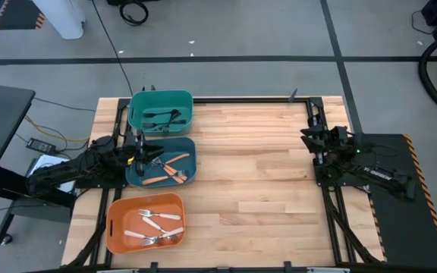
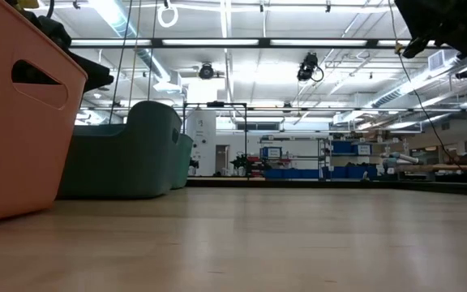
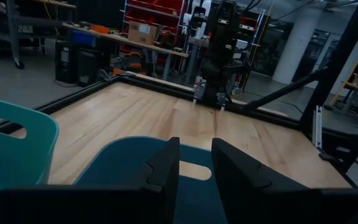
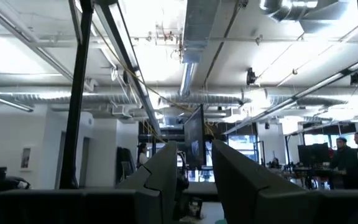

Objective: Sort silverware by color (type)
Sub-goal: Return to Home Position

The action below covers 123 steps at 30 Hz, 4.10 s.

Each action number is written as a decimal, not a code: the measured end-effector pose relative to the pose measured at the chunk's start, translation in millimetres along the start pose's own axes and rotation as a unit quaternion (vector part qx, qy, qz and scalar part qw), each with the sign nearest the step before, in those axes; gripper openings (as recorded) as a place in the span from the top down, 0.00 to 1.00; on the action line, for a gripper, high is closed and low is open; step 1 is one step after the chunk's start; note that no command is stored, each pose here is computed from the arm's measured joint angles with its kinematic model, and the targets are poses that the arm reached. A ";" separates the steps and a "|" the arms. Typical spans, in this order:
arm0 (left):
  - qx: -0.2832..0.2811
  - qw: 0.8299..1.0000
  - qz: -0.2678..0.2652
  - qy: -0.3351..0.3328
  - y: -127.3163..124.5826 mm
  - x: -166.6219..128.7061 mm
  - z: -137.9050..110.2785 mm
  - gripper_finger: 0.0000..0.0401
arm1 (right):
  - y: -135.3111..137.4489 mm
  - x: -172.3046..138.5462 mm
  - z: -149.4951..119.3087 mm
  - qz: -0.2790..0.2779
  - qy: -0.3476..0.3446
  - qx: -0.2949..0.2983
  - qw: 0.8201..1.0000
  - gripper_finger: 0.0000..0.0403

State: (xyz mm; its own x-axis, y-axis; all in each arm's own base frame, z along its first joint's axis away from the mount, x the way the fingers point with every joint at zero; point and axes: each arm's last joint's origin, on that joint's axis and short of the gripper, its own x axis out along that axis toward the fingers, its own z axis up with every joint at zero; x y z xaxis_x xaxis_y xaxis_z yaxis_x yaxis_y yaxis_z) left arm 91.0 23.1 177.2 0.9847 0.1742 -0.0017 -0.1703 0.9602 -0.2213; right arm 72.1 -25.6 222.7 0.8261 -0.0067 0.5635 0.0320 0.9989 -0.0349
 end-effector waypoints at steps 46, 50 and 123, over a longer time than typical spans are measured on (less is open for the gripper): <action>0.000 1.000 0.001 0.002 0.2 0.3 -0.5 0.74 | -0.6 -0.2 0.6 -0.004 -0.003 -0.004 1.000 0.73; 0.000 1.000 0.001 0.002 0.2 0.3 -0.5 0.74 | -0.6 -0.2 0.6 -0.004 -0.003 -0.004 1.000 0.73; 0.000 1.000 0.001 0.002 0.2 0.4 -0.5 0.74 | -0.6 -0.2 0.5 -0.004 -0.002 -0.003 1.000 0.73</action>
State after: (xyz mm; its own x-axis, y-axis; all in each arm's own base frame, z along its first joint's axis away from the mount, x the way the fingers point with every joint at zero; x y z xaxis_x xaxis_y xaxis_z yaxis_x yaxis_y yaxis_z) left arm 91.4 23.2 176.7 0.9847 0.1743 -0.0065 -0.1714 0.9599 -0.2218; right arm 71.7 -26.2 222.9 0.8233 -0.0145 0.5674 0.0425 0.9984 -0.0361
